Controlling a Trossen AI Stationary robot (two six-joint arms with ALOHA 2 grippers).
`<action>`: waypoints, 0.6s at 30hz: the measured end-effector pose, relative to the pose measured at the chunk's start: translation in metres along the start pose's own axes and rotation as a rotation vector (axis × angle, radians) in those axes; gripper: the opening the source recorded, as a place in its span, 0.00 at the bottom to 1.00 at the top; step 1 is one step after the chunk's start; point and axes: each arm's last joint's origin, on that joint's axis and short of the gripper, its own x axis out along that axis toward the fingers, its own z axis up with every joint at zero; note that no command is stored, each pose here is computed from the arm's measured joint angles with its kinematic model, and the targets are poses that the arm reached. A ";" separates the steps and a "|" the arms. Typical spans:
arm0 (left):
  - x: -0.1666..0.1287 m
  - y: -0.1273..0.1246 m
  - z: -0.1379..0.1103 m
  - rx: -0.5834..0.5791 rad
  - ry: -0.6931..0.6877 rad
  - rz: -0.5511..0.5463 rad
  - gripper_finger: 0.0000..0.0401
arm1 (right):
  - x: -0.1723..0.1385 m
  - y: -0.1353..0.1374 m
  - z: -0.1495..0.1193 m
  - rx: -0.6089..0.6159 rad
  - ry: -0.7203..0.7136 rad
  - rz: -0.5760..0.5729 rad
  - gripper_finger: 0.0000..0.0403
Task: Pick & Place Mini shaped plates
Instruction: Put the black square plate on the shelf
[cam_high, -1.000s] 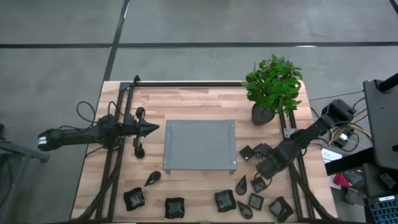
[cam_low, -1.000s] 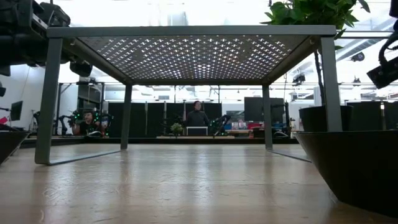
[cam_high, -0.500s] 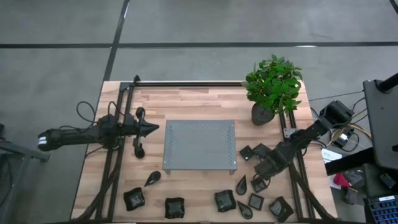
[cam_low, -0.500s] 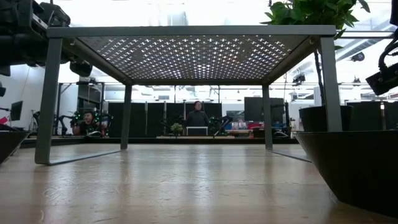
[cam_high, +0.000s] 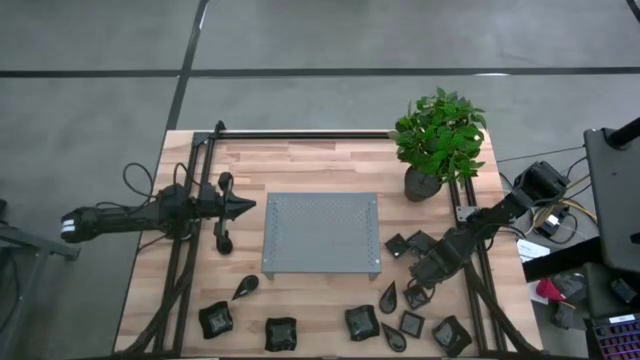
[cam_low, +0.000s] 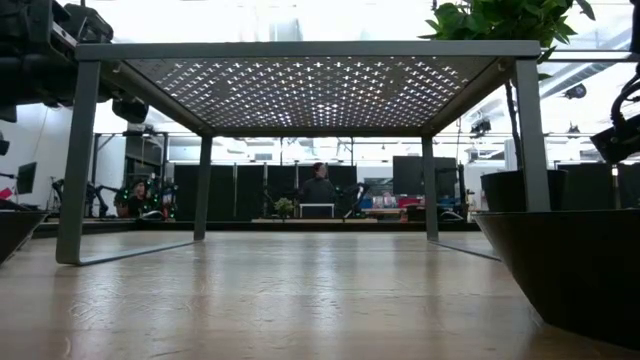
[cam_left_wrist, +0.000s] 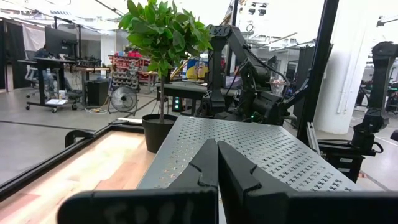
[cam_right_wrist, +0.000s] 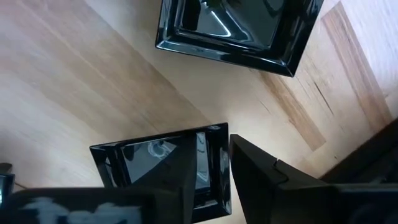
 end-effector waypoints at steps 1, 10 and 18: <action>0.000 0.000 0.000 0.000 0.000 0.000 0.00 | 0.000 0.000 0.000 0.000 0.000 0.002 0.21; 0.000 0.000 0.000 0.000 0.000 0.000 0.00 | 0.000 0.000 -0.001 0.000 0.021 0.007 0.08; 0.000 0.000 0.000 0.000 0.000 0.000 0.00 | -0.006 0.002 -0.001 0.010 0.023 0.032 0.02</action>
